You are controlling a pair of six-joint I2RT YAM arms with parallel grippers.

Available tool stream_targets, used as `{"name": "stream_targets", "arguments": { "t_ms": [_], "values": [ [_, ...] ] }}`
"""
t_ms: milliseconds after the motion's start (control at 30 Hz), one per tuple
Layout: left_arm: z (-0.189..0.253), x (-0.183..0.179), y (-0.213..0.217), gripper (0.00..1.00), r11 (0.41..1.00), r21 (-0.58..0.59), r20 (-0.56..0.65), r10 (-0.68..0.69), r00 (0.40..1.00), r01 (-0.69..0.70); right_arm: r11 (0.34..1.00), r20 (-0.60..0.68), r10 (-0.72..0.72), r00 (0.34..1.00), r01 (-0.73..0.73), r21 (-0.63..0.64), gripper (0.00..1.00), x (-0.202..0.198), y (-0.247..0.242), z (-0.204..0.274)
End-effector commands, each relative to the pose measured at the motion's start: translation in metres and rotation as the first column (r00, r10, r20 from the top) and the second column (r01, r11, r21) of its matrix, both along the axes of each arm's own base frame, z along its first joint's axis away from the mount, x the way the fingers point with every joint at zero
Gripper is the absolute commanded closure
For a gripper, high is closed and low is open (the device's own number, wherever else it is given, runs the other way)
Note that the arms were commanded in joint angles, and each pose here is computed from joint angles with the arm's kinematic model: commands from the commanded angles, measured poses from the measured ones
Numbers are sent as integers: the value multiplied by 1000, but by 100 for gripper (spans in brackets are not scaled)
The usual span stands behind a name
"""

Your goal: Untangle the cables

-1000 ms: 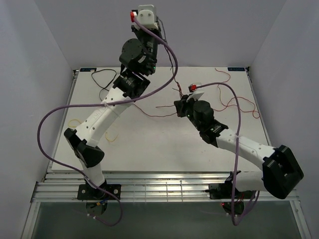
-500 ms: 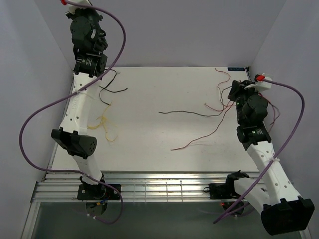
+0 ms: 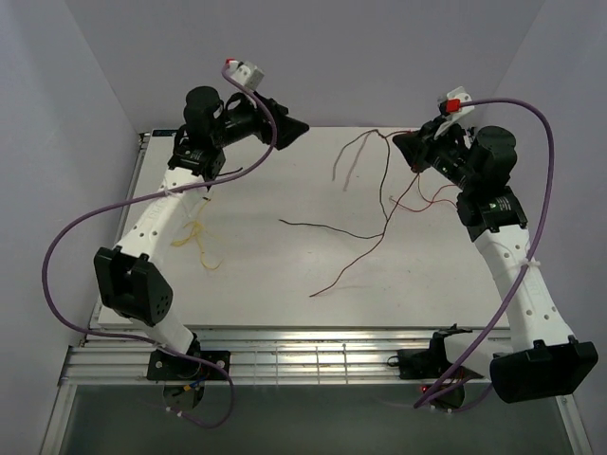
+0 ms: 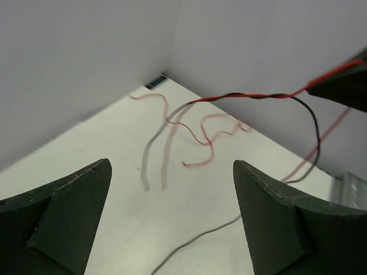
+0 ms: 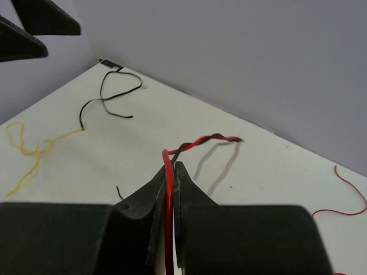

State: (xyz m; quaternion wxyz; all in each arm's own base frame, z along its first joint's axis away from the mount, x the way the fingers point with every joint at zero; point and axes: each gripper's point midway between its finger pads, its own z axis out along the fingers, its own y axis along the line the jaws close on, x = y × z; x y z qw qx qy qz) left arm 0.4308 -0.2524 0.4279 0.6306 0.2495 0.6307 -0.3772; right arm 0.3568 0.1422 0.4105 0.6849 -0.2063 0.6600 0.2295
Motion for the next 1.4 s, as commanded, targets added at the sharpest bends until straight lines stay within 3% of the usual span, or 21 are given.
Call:
{"name": "stream_targets", "arguments": {
  "t_ms": [0, 200, 467, 733, 867, 967, 1000, 1033, 1067, 1100, 1200, 1267, 1367],
  "values": [
    [-17, -71, -49, 2, 908, 4, -29, -419, 907, 419, 982, 6, 186, 983, -185, -30, 92, -21, 25, 9],
    [-40, -122, -115, 2, 812, -3, -89, -582, 808, 584, 978, -62, 205, 977, -207, -22, 92, -10, 37, -6],
    [-69, -121, -151, 2, 893, -35, -190, -446, 875, 448, 988, -81, 153, 985, -152, 18, 92, -6, 61, -11],
    [-107, -103, -181, 2, 934, -86, -359, -354, 864, 348, 993, -113, 97, 989, -89, 73, 92, -11, 74, -16],
    [-106, -98, -187, 2, 936, -109, -374, -351, 858, 336, 995, -135, 77, 988, -67, 79, 92, -9, 75, -22],
    [-103, -92, -183, 36, 952, -102, -370, -306, 877, 289, 995, -140, 63, 988, -51, 83, 92, -8, 73, -22],
    [-103, -89, -180, 53, 959, -94, -368, -284, 885, 268, 996, -139, 37, 990, -26, 81, 92, -6, 69, -20],
    [-109, -85, -176, 83, 971, -74, -385, -239, 892, 228, 997, -149, -22, 989, 33, 71, 92, -1, 61, -22],
    [-104, -86, -169, 96, 977, -68, -376, -214, 902, 203, 995, -149, -61, 987, 71, 63, 92, 3, 55, -21],
    [-108, -84, -162, 100, 984, -42, -378, -177, 909, 174, 992, -146, -103, 984, 112, 55, 92, 6, 48, -20],
    [-120, -77, -130, 100, 1000, 28, -377, -2, 926, 13, 968, -148, -239, 960, 247, 43, 92, 21, 16, -17],
    [-138, -62, -95, 100, 982, 108, -399, 188, 897, -158, 938, -153, -334, 930, 344, 47, 92, 37, -22, -14],
    [-133, -41, -27, 100, 932, 112, -457, 357, 815, -345, 869, -143, -482, 865, 492, 46, 92, 56, -83, -6]
  ]
}}
